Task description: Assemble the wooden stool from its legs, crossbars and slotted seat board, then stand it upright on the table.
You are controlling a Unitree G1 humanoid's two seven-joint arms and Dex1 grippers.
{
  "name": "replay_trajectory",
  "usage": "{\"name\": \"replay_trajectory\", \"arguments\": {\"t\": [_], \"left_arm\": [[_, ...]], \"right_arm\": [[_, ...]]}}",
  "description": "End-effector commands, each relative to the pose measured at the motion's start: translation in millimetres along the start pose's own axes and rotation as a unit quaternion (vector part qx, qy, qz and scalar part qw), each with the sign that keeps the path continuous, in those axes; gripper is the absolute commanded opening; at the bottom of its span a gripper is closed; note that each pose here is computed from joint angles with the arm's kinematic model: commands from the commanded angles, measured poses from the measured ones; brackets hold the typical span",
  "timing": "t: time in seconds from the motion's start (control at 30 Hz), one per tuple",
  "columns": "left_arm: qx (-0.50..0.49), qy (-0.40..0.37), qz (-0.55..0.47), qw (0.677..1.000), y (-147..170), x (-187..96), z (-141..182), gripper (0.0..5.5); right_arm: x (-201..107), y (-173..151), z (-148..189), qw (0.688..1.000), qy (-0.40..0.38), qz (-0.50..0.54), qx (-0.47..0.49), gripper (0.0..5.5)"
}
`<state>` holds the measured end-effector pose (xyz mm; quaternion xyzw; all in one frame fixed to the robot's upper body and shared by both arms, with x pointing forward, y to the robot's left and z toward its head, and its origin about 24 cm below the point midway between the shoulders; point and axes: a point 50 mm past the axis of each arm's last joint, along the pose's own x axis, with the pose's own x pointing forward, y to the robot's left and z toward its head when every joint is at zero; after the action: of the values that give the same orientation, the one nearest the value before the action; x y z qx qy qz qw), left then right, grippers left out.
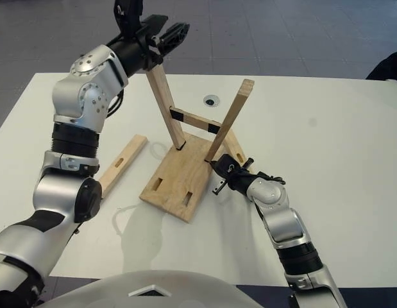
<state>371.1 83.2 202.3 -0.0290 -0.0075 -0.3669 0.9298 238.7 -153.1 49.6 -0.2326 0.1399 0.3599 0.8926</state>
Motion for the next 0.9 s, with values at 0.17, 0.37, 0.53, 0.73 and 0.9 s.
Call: {"name": "replay_trajectory", "arguments": {"t": [0.17,0.37,0.53,0.73,0.9], "left_arm": [[-0.018,-0.046,0.011,0.999,2.2,0.6,10.8,3.27],[-0.015,-0.217,-0.05,0.975,-9.6,-43.9,73.9,3.27],[0.038,-0.157,0.006,0.987,36.7,-85.9,58.3,3.27],[0.142,0.221,-0.073,0.962,51.6,-151.8,-79.0,3.27],[0.17,0.338,-0.126,0.917,27.0,-144.9,-136.8,3.27]], "right_arm": [[-0.2,-0.6,-5.1,1.0,0.015,-0.008,0.0,0.1],[-3.7,-4.0,-8.3,1.0,0.023,-0.004,-0.002,0.1],[-14.9,-7.7,-3.8,1.0,0.022,0.002,-0.008,0.1],[-17.7,-17.0,-10.3,0.999,0.037,-0.005,-0.004,0.1],[-9.8,-22.5,-19.8,0.999,0.053,0.001,-0.001,0.1]]}}
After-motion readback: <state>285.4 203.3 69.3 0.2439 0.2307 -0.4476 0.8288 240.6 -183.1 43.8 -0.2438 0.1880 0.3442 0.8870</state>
